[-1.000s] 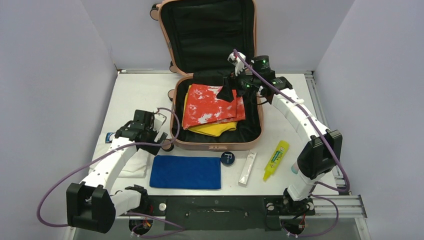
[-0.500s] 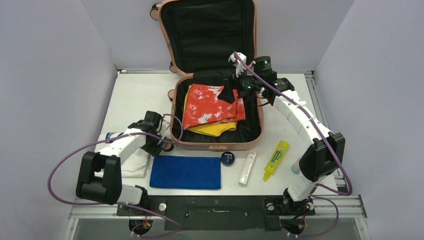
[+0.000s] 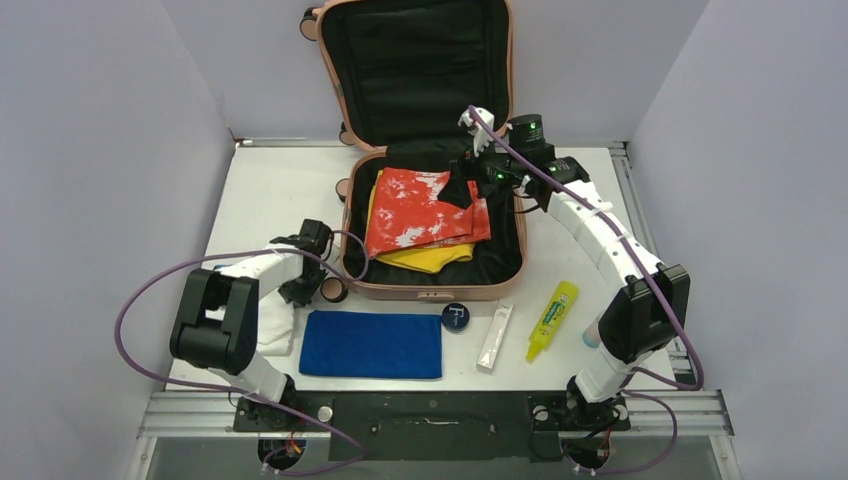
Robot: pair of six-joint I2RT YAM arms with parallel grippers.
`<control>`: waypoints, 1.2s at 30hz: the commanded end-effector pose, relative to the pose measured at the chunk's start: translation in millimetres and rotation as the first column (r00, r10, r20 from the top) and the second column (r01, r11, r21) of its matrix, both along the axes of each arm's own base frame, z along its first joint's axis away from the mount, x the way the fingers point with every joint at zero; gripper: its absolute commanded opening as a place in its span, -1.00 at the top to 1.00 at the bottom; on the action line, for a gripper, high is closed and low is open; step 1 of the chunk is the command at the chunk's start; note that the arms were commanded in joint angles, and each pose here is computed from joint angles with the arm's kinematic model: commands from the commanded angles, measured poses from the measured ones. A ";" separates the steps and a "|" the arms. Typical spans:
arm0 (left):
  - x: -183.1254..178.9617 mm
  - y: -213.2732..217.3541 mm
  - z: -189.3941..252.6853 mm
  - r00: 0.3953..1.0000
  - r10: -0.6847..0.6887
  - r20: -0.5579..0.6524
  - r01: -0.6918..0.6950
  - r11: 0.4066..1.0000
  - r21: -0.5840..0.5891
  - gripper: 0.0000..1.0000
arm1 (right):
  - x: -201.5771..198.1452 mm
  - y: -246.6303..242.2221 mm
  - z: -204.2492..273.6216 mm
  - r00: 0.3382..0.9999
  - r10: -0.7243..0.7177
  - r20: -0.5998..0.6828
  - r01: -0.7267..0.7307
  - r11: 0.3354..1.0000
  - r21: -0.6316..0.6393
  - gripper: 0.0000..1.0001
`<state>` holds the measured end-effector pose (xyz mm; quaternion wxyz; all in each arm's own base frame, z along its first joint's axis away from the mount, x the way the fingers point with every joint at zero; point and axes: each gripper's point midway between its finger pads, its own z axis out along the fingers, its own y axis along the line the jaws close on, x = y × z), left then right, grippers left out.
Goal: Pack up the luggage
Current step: Pick up the clothes from the corner of the board.
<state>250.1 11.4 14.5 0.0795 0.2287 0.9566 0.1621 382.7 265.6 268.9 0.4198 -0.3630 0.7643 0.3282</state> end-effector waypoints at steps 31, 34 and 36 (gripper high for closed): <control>125.1 -18.8 135.2 0.897 0.158 0.412 0.090 0.849 -0.520 1.00 | -1.0 5.7 42.9 0.999 0.027 0.038 -0.030 0.997 0.077 -0.60; 131.0 -18.0 158.3 0.874 0.153 0.460 0.140 0.829 -0.541 1.00 | -1.5 5.8 40.7 0.999 0.027 0.034 -0.030 0.997 0.072 -0.60; 133.5 -20.3 175.0 0.857 0.147 0.494 0.185 0.806 -0.562 1.00 | -1.7 4.8 40.1 0.999 0.025 0.035 -0.027 0.997 0.068 -0.60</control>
